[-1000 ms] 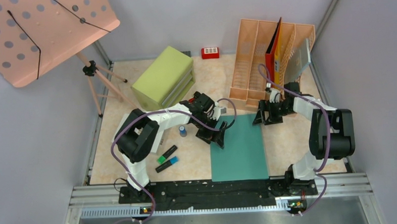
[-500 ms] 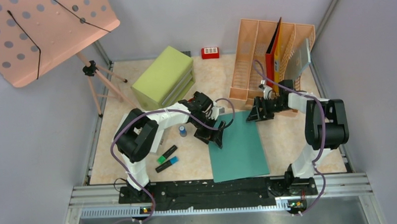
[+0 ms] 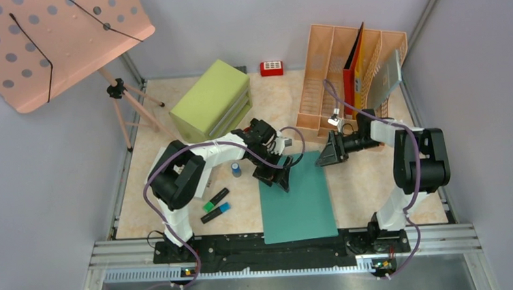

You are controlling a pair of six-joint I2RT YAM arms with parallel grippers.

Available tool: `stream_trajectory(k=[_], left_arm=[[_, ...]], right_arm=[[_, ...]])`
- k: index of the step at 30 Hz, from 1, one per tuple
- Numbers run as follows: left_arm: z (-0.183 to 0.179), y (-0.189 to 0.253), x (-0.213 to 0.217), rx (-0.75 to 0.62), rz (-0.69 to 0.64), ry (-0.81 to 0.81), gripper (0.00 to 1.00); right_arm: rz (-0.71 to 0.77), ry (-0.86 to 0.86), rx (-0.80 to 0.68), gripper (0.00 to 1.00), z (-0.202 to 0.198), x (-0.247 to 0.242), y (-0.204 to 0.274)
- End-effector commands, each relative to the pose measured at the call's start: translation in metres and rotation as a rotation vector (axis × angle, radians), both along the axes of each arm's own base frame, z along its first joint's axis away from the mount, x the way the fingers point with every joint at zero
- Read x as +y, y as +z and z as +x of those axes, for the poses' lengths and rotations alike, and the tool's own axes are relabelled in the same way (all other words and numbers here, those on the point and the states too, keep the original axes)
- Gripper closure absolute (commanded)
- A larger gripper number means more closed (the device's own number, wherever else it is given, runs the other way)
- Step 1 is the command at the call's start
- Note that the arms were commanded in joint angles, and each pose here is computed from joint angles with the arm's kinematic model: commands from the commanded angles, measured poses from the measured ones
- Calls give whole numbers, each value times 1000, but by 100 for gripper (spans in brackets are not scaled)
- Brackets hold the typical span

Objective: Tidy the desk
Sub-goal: Pick up the folder from the center of the board.

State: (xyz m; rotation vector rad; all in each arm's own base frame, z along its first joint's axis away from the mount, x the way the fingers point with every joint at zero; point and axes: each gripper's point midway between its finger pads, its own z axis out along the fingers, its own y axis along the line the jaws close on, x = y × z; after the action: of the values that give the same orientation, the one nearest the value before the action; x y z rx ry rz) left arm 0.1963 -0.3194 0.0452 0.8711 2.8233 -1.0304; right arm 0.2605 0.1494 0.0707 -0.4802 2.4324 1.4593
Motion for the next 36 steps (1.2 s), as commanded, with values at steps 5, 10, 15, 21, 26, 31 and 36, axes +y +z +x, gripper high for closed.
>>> stream_trajectory(k=[5, 10, 15, 21, 26, 31, 36], left_arm=[[18, -18, -4, -95, 10, -18, 4], [21, -14, -3, -118, 8, -23, 4], [33, 5, -3, -222, -6, -50, 4], [55, 34, -6, -419, -61, -99, 4], [85, 59, -8, -544, -108, -79, 3], [103, 69, -20, -500, -185, -19, 4], [114, 67, -49, -425, -251, -24, 5]], right_arm=[[82, 34, -40, 30, -8, 10, 34], [-118, -19, -133, 24, 7, -11, 20], [-201, 31, -254, 19, 4, -22, 31], [-298, 34, -311, 19, 9, -35, 31], [-300, 147, -330, 20, -9, -38, 43], [-381, 317, -501, 20, -31, -53, 50], [-428, 450, -669, 19, -51, -56, 57]])
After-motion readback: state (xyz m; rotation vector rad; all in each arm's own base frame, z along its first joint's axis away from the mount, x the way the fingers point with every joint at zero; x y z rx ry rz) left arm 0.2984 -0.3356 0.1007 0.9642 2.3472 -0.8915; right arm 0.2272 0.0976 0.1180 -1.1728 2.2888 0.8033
